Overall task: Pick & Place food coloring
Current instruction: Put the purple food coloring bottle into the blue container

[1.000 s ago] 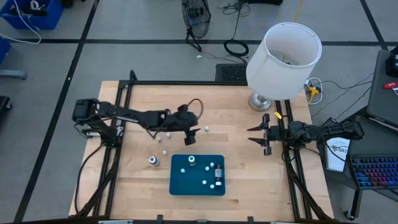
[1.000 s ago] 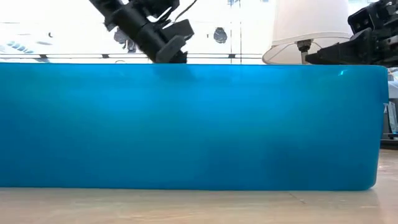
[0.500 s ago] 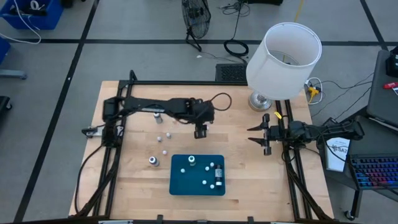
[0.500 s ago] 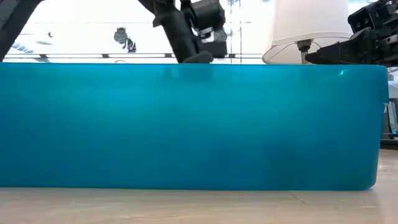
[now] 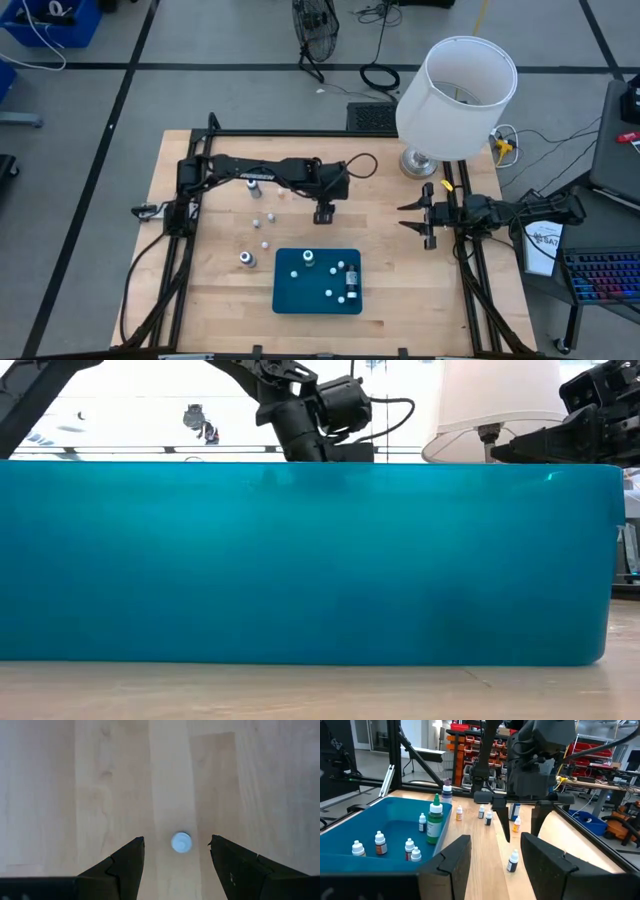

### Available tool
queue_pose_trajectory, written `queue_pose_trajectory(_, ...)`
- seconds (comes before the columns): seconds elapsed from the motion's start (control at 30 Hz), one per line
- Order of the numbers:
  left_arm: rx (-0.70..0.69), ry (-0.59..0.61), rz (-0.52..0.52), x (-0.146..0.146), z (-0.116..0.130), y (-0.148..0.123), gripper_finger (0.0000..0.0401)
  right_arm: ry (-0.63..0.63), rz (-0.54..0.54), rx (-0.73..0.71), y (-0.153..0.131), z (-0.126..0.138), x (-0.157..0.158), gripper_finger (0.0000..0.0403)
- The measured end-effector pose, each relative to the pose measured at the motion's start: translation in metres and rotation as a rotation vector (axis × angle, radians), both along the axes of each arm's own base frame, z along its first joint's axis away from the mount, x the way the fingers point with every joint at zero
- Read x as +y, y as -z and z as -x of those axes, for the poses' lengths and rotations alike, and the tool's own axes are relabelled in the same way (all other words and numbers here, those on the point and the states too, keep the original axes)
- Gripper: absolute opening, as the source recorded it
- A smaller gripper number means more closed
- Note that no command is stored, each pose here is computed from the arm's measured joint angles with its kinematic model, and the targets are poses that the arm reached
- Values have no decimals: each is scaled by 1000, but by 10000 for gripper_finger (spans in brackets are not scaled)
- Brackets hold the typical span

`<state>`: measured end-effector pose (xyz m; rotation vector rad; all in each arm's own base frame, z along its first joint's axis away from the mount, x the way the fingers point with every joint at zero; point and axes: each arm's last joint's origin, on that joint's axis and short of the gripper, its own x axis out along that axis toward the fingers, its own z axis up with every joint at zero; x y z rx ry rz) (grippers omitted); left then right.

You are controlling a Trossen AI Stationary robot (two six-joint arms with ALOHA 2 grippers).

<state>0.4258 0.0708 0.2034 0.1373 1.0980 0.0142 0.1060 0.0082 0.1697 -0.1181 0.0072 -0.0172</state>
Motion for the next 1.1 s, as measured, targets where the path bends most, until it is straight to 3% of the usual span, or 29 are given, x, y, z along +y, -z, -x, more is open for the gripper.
queue_pose_trajectory(0.4, 81, -14, 27, 12, -4, 34, 229, 0, 0, 0, 0, 0, 0, 162)
queue_pose_trajectory(1.1, 83, 7, 78, 4, -9, 44, 229, 0, 1, 7, 1, 0, 0, 161)
